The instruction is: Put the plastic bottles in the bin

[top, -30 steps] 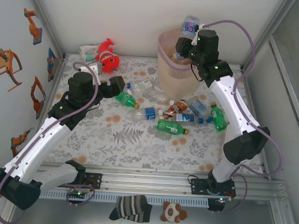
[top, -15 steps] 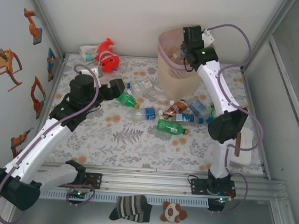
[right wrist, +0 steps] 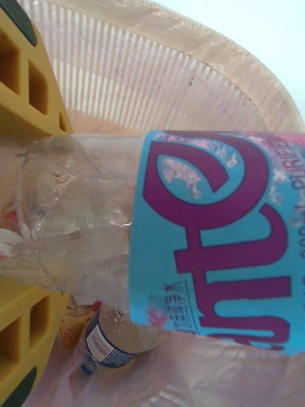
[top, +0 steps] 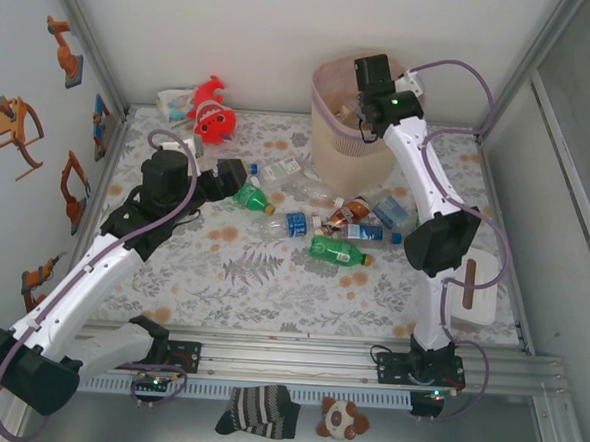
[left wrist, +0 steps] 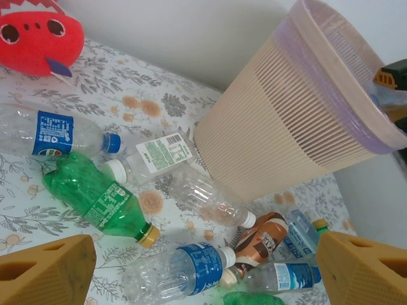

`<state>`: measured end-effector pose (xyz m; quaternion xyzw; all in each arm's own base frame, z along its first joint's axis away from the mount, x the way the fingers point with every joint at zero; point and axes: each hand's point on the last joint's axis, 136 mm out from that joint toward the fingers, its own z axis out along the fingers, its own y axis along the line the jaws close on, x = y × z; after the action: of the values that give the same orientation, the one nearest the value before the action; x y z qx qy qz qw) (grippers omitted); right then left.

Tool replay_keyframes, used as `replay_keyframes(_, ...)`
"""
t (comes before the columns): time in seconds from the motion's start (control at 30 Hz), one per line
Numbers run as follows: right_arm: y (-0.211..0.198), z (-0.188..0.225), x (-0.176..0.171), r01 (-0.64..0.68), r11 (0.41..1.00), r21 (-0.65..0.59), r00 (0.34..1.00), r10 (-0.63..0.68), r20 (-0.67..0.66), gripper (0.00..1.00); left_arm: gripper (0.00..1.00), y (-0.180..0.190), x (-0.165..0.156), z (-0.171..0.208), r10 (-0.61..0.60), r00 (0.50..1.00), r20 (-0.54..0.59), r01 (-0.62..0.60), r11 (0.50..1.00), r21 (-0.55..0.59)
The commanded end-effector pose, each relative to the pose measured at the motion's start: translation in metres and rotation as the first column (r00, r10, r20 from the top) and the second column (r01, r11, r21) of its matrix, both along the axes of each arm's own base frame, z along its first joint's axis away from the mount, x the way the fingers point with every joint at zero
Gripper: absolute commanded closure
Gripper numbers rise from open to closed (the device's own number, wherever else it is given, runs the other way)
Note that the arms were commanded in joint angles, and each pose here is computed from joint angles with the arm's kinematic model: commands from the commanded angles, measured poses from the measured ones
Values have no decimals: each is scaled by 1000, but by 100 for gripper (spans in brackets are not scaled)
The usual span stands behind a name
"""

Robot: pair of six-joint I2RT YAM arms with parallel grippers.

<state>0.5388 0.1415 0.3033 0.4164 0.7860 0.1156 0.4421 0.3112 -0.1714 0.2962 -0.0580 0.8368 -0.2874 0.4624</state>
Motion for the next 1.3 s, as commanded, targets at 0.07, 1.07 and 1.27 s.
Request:
replay_keyframes(0.07,-15,-2,-10,91,996,14,996,-91,-23,49,11,5,-3,-2,19,1000,-2,-19,1000,0)
replay_keyframes(1.07,-61,123,-89,61,995,-81,984,-46,170,39,15,27,43,-36,212,968,-134,-191,969,157)
replay_keyframes(1.27,-81,120,-115,80,982,-170,988,-55,147,39,14,37,59,-61,323,923,-209,-278,935,218)
